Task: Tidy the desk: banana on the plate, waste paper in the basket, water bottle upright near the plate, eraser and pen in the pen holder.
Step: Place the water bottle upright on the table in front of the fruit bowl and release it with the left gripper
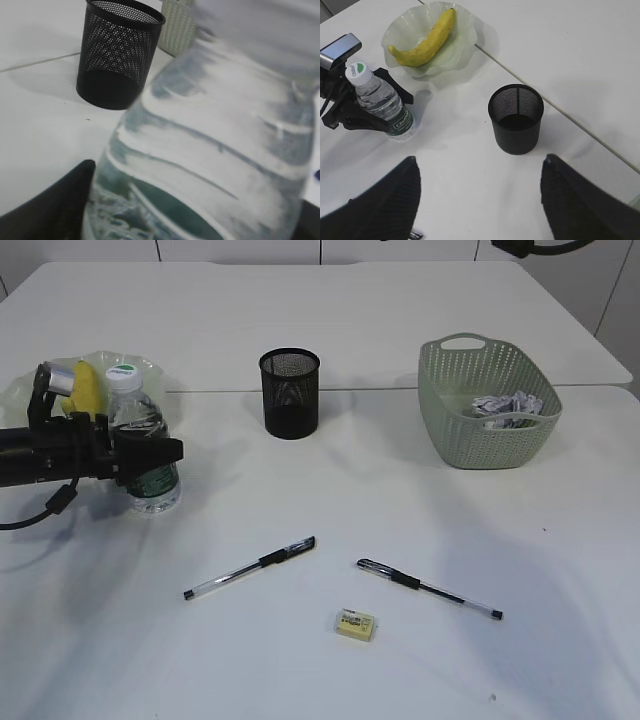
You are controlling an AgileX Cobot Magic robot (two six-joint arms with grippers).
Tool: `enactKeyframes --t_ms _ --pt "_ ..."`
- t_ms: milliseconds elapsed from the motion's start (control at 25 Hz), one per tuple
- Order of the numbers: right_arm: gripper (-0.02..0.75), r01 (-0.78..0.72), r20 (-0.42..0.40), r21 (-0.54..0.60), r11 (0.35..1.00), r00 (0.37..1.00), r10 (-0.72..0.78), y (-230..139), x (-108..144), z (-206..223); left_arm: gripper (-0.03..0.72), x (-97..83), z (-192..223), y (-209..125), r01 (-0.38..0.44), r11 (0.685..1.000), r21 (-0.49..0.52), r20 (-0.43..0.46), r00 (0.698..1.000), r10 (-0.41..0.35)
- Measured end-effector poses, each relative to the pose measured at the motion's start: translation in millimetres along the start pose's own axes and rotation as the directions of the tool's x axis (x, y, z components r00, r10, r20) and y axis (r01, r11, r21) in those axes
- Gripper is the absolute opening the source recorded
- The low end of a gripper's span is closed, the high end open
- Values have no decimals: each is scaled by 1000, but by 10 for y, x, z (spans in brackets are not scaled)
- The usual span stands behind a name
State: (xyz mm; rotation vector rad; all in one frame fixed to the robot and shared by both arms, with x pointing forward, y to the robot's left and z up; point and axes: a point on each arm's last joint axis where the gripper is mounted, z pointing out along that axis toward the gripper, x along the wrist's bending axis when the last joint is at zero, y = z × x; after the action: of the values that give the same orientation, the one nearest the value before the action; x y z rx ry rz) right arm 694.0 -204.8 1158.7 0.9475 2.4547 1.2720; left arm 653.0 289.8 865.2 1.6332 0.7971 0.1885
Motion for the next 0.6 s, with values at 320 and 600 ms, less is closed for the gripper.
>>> enactKeyframes --t_ms 320,600 --pt "557 0 0 0 1000 1000 0 0 0 0 626 -3 -1 -5 13 1000 1 0 1000 -13" --pt "557 0 0 0 1000 1000 0 0 0 0 546 19 -49 15 22 1000 -8 -8 1000 -22"
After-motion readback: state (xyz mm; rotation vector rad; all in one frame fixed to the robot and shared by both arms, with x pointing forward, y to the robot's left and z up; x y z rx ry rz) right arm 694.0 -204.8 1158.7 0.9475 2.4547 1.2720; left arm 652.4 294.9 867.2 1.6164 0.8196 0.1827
